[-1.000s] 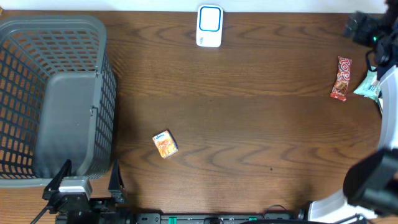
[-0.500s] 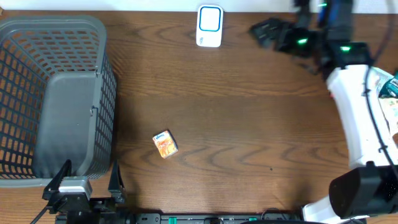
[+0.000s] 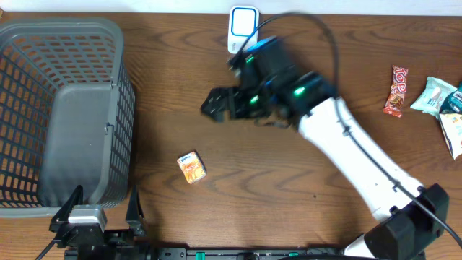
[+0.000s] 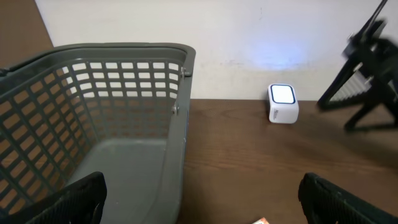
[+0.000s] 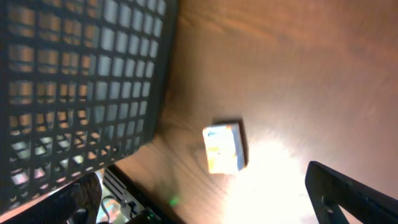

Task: Scan the item barcode
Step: 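Move the right gripper to the Kleenex pack and grasp it, then lift the Kleenex pack with the right gripper and turn it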

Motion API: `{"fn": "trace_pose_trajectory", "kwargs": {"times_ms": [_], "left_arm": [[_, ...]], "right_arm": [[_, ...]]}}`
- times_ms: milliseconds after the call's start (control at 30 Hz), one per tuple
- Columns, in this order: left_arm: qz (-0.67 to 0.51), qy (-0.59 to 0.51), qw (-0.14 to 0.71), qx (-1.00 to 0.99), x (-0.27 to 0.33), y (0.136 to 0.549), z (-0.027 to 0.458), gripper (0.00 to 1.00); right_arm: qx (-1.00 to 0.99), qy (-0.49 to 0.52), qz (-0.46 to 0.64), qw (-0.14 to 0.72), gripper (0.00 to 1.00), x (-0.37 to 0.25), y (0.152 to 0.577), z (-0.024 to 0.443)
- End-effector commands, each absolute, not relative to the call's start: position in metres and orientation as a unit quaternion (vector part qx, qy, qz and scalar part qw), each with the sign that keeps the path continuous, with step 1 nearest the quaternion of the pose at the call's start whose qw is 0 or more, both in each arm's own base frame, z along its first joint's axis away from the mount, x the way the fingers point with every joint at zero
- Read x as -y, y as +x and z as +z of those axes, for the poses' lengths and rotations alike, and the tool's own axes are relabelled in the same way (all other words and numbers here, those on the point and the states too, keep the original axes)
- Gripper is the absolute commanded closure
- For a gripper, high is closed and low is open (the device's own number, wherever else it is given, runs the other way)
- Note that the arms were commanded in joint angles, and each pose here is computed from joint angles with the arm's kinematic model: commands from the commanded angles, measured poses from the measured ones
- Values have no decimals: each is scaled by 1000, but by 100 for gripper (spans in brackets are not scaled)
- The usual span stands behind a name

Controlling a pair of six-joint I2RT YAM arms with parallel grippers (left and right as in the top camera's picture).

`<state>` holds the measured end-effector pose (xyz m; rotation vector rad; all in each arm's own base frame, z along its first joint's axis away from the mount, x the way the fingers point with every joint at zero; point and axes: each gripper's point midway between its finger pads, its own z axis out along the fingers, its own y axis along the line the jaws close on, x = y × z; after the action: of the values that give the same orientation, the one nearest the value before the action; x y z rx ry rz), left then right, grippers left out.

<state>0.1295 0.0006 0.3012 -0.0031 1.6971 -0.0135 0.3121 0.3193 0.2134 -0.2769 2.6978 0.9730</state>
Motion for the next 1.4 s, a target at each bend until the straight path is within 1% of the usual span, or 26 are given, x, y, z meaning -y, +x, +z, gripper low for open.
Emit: {"fn": "trace_pose_trajectory", "kwargs": {"times_ms": [0, 200, 300, 367, 433, 500, 633, 767, 867, 933, 1133, 1167, 1367], "left_arm": [[-6, -5, 665, -746, -1, 128, 304, 2], [-6, -5, 665, -746, -1, 128, 304, 2], [-6, -5, 665, -746, -1, 128, 304, 2], [-6, -5, 665, -746, -1, 128, 304, 2], [-6, -5, 665, -746, -1, 128, 304, 2], [-6, -5, 665, -746, -1, 128, 304, 2], [-6, -5, 665, -746, -1, 128, 304, 2], [-6, -5, 665, -746, -1, 128, 304, 2], [-6, -5, 665, -746, -1, 128, 304, 2], [-6, -5, 665, -746, -1, 128, 304, 2], [-6, -5, 665, -746, -1, 128, 304, 2], [-6, -5, 665, -746, -1, 128, 304, 2], [-6, -5, 665, -746, -1, 128, 304, 2]], "right_arm": [[-955, 48, 273, 110, 1, -319, 305, 178], [-949, 207, 237, 37, 1, -327, 272, 133], [-940, 240, 240, 25, 1, -334, 270, 117], [-937, 241, 250, 23, 1, -343, 271, 107], [-937, 237, 257, 9, 4, -354, 268, 94], [-935, 239, 260, -21, 8, -364, 260, 82], [-930, 227, 278, -75, 11, -387, 246, 62], [-925, 241, 270, -118, 18, -398, 233, 40], [-922, 248, 260, -144, 26, -399, 225, 30], [-920, 246, 260, -158, 27, -400, 221, 28], [-920, 246, 259, -161, 28, -400, 220, 28], [-921, 241, 260, -159, 29, -399, 221, 28], [-937, 166, 282, -125, 28, -396, 234, 30]]}}
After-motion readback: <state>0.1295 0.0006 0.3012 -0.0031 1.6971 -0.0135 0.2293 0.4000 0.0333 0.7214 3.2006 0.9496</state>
